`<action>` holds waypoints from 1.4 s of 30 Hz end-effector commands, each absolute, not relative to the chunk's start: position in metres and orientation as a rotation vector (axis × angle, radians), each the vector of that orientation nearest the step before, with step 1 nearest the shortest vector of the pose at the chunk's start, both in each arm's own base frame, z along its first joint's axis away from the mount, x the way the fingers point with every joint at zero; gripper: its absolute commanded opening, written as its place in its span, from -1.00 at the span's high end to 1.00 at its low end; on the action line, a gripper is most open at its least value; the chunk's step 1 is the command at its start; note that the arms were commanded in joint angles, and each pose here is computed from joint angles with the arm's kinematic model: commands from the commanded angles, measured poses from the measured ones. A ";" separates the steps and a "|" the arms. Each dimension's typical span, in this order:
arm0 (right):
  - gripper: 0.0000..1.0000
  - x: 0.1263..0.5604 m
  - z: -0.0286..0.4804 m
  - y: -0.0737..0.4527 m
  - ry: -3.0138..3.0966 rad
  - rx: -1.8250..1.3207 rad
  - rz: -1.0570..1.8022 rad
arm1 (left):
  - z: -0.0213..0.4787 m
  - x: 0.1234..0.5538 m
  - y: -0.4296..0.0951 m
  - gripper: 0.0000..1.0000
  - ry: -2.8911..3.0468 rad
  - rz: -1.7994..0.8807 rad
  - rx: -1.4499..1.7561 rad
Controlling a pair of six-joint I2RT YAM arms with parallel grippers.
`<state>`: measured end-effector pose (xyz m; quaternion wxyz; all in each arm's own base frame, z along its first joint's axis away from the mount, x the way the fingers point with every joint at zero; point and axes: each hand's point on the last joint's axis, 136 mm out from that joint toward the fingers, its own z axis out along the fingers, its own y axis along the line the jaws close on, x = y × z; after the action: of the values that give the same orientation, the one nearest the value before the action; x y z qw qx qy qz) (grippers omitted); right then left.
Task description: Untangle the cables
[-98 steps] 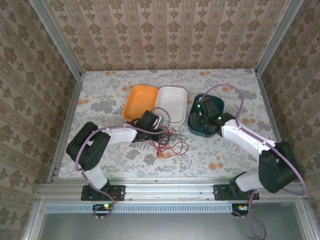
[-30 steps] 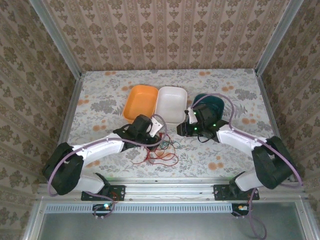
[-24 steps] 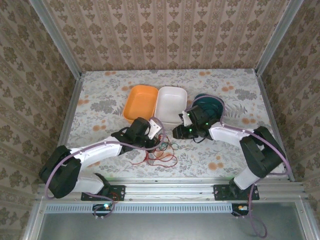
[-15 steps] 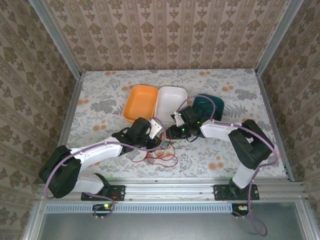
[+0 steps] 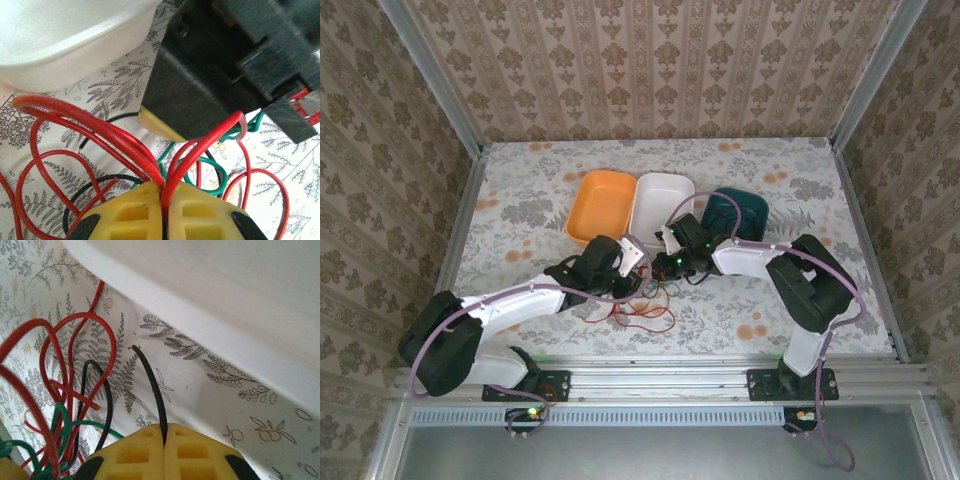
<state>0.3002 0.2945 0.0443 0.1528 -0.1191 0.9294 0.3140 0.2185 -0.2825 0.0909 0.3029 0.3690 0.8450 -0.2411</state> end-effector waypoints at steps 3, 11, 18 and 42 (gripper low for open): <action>1.00 0.315 0.091 0.264 2.535 -0.301 0.705 | 0.084 0.222 -0.281 1.00 2.250 -0.606 0.964; 1.00 0.336 0.184 0.187 2.294 -0.146 0.311 | 0.069 0.226 -0.278 1.00 2.311 -0.589 0.921; 1.00 0.334 0.277 0.105 2.043 0.074 0.089 | 0.057 0.232 -0.273 1.00 2.358 -0.625 0.834; 1.00 0.297 0.417 0.026 1.650 0.230 0.128 | 0.031 0.236 -0.254 0.45 2.483 -0.675 0.630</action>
<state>0.3075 0.0360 0.3676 0.6129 0.0904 0.7831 0.0540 0.2482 -0.2793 0.0641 0.2994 0.2639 0.8723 -0.2825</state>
